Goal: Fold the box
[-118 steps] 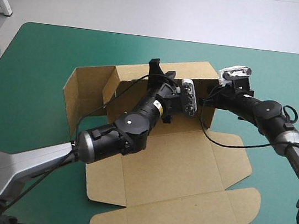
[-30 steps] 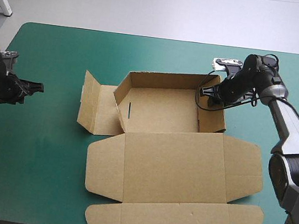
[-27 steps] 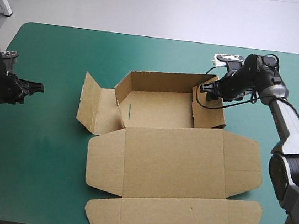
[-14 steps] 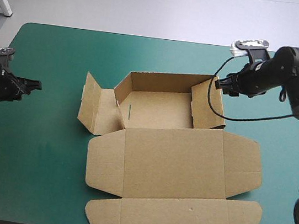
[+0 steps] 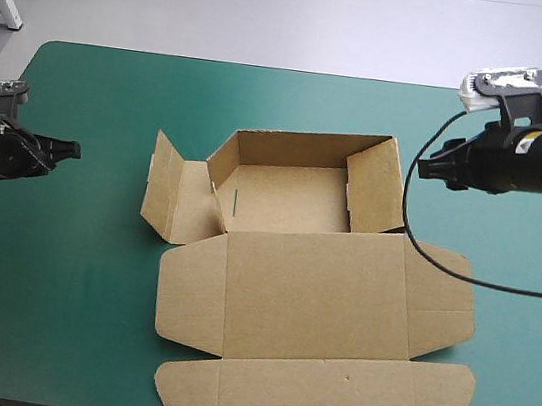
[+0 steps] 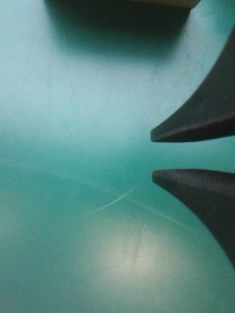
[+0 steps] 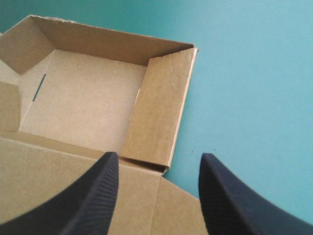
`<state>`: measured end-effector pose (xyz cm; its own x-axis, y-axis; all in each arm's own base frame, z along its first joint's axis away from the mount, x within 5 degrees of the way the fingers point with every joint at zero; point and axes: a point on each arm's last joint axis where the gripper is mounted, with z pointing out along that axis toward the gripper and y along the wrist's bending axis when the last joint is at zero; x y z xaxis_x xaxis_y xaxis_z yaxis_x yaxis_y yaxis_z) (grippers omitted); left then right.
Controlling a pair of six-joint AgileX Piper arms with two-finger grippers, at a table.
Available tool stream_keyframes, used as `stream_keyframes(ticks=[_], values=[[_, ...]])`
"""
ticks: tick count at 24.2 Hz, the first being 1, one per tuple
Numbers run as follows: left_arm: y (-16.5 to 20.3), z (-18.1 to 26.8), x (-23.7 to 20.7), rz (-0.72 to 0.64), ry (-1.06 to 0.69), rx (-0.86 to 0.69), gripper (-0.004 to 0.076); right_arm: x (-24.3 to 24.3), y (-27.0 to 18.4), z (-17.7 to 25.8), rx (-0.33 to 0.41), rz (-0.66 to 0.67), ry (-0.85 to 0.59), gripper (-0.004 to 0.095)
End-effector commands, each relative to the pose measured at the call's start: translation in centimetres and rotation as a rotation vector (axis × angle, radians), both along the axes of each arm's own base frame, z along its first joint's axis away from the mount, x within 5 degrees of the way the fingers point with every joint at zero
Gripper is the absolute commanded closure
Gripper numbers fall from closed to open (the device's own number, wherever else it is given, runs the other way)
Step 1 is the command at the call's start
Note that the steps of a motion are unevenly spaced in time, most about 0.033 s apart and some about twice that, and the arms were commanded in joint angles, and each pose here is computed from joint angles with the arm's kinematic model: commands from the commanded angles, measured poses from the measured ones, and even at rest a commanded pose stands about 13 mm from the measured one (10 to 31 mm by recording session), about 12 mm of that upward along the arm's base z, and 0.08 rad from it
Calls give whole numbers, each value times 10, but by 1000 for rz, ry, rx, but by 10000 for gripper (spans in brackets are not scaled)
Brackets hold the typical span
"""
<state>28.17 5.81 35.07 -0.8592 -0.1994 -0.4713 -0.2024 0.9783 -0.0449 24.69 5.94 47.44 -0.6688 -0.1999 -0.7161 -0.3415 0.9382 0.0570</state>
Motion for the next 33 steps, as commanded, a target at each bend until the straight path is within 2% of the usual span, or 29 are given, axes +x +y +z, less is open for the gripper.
stream_keyframes(ticks=[1, 6, 8, 9, 12, 13, 15, 18, 20, 21, 23, 25, 29, 33], values=[[-3, 25, -7, -3, -115, 8, 582, -28, -5, 8, 19, -7, -80, 438], [-4, 27, -9, -8, -127, -3, 582, -50, -11, -13, 32, -22, -167, 487], [-5, 27, -8, -11, -128, -2, 582, -48, -12, -31, 1, -31, -130, 492], [-5, 27, -8, -15, -128, 0, 582, -42, -8, -39, -32, -15, -86, 492], [-5, 27, -8, -18, -131, -4, 582, -29, 14, -45, -104, 16, -96, 492], [-5, 27, -8, -18, -132, -7, 582, -16, 27, -49, -177, -5, -104, 492], [-5, 27, -9, -19, -127, -8, 582, 6, 41, -51, -227, -51, -102, 491], [-6, 26, -9, -20, -119, -15, 582, 37, 55, -53, -229, -57, -54, 429], [-7, 26, -9, -20, -118, -27, 582, 55, 61, -56, -236, -74, 3, 331], [-8, 27, -9, -27, -121, -36, 582, 70, 65, -60, -224, -82, 58, 224], [-8, 26, -9, -30, -120, -37, 582, 86, 68, -66, -225, -90, 92, 181], [-8, 26, -9, -34, -115, -36, 582, 103, 68, -74, -230, -103, 125, 180], [-8, 26, -9, -34, -115, -36, 582, 135, 61, -100, -187, -128, 196, 184], [-8, 26, -9, -34, -117, -37, 582, 153, 58, -127, -143, -102, 283, 274]])
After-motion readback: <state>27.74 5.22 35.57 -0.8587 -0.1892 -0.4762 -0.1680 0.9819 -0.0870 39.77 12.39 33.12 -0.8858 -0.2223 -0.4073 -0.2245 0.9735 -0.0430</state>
